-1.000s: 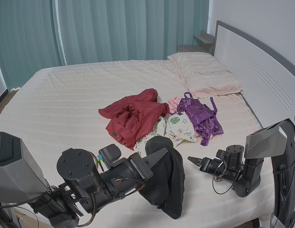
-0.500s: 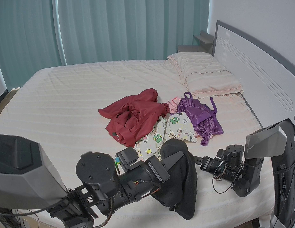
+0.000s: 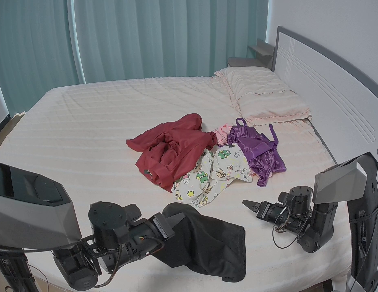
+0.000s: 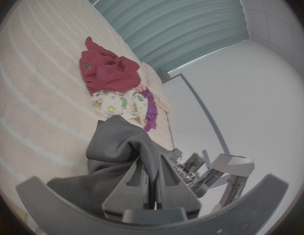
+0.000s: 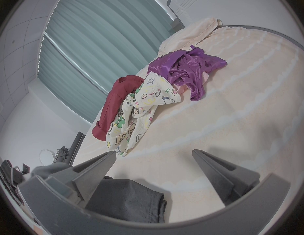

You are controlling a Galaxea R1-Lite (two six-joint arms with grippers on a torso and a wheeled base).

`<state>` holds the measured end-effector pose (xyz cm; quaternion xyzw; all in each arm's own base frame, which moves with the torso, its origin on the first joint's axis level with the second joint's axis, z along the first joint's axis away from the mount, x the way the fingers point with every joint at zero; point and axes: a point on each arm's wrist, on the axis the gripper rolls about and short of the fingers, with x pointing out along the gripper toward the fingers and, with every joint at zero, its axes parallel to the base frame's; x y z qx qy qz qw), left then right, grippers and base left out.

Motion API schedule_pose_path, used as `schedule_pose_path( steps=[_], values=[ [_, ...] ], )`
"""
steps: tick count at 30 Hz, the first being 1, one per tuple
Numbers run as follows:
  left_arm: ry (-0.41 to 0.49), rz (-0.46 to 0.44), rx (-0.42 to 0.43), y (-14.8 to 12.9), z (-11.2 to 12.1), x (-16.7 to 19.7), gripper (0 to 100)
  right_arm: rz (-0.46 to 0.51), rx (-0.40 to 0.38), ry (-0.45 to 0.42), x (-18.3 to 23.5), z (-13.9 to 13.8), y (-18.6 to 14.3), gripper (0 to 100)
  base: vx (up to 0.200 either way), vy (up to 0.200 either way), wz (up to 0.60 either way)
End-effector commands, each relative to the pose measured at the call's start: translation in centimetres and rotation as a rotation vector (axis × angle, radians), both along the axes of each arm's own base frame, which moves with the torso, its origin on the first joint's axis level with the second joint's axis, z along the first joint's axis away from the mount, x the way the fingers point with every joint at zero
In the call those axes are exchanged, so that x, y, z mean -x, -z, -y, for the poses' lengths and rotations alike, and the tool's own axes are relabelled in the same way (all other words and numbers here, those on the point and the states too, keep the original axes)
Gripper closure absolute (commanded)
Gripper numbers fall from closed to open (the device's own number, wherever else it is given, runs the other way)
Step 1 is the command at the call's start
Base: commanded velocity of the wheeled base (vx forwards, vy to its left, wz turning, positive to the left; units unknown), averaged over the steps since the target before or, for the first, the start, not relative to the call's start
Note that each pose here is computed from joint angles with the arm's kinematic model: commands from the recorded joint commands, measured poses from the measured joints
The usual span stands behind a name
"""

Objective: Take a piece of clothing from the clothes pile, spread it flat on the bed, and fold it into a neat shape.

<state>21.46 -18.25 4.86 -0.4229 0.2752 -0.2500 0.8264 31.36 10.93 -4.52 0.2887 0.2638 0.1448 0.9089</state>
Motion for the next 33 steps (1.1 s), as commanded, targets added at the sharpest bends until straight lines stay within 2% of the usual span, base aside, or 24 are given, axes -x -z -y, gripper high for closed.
schedule_pose_path(
  steps=[1,5,10,14,19,21,26,27,33],
  values=[
    [-0.059,-0.058,-0.107,2.0,-2.8,0.2,100,0.007,-0.002,-0.004,0.1,-0.1,0.0,0,0.0,0.0,0.0],
    [-0.095,-0.13,-0.234,4.2,-5.0,0.6,100,0.006,-0.002,-0.002,0.1,0.0,0.0,0,0.0,0.0,0.0],
    [-0.149,-0.184,-0.327,6.0,-7.1,0.1,100,0.004,-0.001,-0.004,0.1,-0.1,0.1,0,0.0,0.0,0.0],
    [-0.171,-0.24,-0.372,7.5,-7.6,0.2,100,0.003,-0.001,-0.004,0.1,-0.1,0.1,0,0.0,0.0,0.0],
    [-0.176,-0.267,-0.453,9.2,-7.8,0.1,100,0.003,0.0,-0.006,0.1,-0.1,0.1,0,0.0,0.0,0.0],
    [-0.172,-0.28,-0.531,10.6,-7.9,0.1,100,0.002,0.001,-0.005,0.1,-0.1,0.2,0,0.0,0.0,0.0],
    [-0.195,-0.267,-0.56,11.2,-7.8,-0.3,100,-0.002,0.002,-0.006,0.2,-0.1,0.2,0,0.0,0.0,0.0],
    [-0.198,-0.264,-0.56,11.2,-7.8,-0.4,0,-0.004,0.003,-0.006,0.2,-0.1,0.3,0,0.0,0.0,0.0],
    [-0.243,-0.26,-0.541,10.8,-8.4,-0.9,0,0.0,0.001,-0.006,0.2,-0.1,0.1,0,0.0,0.0,0.0]
  ],
)
